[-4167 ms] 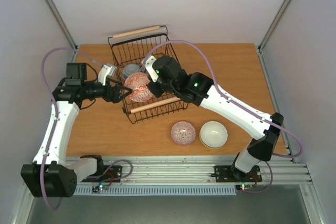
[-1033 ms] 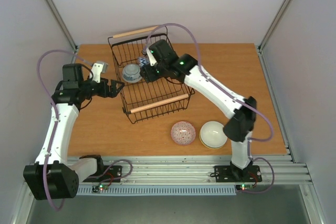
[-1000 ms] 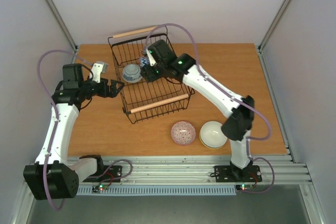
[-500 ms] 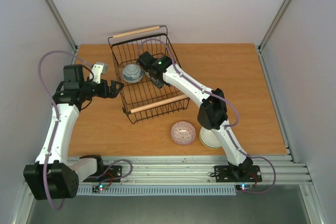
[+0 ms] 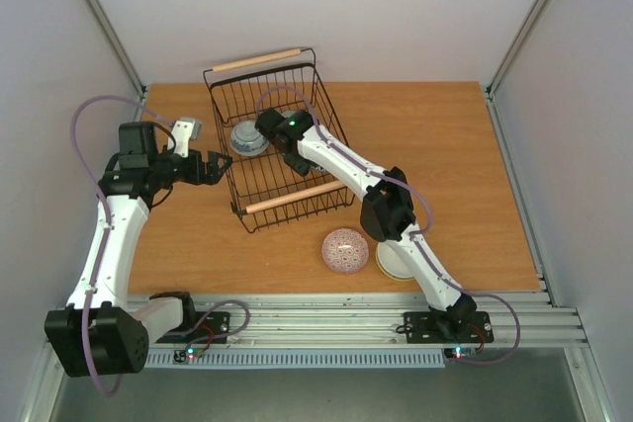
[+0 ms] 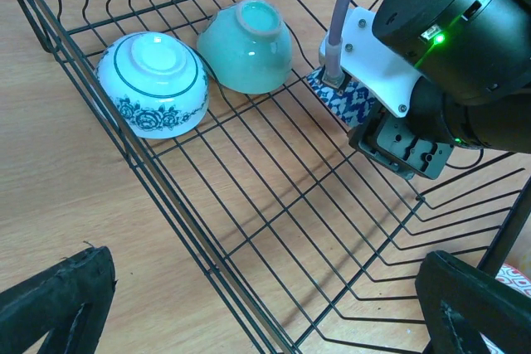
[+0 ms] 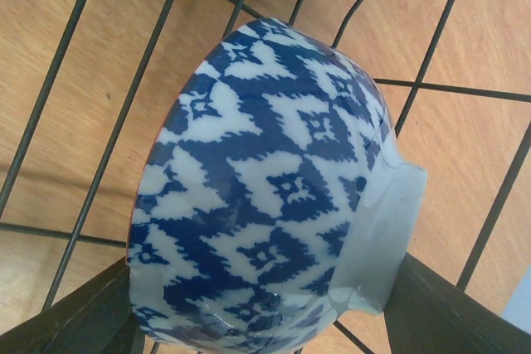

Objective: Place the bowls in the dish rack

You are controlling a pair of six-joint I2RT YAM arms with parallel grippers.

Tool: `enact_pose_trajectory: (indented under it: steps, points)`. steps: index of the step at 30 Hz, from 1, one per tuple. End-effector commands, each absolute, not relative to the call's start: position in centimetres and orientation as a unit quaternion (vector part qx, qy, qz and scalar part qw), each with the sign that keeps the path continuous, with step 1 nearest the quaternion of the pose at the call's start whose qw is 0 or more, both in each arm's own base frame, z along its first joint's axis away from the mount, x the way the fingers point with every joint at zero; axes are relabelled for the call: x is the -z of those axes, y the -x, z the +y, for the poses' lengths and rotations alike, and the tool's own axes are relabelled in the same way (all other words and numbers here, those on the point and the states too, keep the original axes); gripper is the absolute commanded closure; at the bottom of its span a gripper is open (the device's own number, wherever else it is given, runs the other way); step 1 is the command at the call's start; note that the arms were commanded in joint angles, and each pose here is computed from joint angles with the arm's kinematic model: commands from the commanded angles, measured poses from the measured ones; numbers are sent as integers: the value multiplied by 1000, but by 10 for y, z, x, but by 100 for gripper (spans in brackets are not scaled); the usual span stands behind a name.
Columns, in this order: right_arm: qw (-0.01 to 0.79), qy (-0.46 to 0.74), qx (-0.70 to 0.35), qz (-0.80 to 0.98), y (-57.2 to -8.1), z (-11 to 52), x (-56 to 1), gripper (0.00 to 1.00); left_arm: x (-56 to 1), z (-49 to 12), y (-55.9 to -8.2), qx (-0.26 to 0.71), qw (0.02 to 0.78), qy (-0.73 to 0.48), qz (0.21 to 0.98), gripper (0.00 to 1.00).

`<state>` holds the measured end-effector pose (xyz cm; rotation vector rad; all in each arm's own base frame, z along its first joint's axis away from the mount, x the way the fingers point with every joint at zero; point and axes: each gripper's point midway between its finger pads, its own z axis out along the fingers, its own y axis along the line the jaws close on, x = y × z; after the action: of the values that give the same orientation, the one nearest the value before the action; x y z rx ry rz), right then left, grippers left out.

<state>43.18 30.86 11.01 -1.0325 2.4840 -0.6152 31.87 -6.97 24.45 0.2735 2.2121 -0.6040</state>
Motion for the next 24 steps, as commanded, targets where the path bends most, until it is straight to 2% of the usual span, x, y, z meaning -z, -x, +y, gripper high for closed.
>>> enact_pose_trajectory:
  steps: [1, 4, 8, 9, 17, 24]
  points:
    - [188, 386, 195, 882, -425, 317, -122, 79, -256, -69, -321, 235, 429, -116, 865, 1]
    - [175, 396, 154, 888, -417, 328, -116, 56, -256, -68, -321, 235, 430, -115, 864, 1]
    - [169, 401, 103, 894, -408, 343, -115, 4, -257, -68, -321, 233, 432, -117, 864, 1]
    - [170, 402, 94, 895, -406, 346, -116, 1, -257, -68, -320, 233, 431, -117, 864, 1]
    - [198, 391, 50, 898, -403, 359, -141, 1, -259, -67, -319, 232, 434, -117, 862, 1]
    - [322, 352, -49, 878, -394, 367, -246, 1, -260, -71, -316, 241, 432, -125, 860, 1]
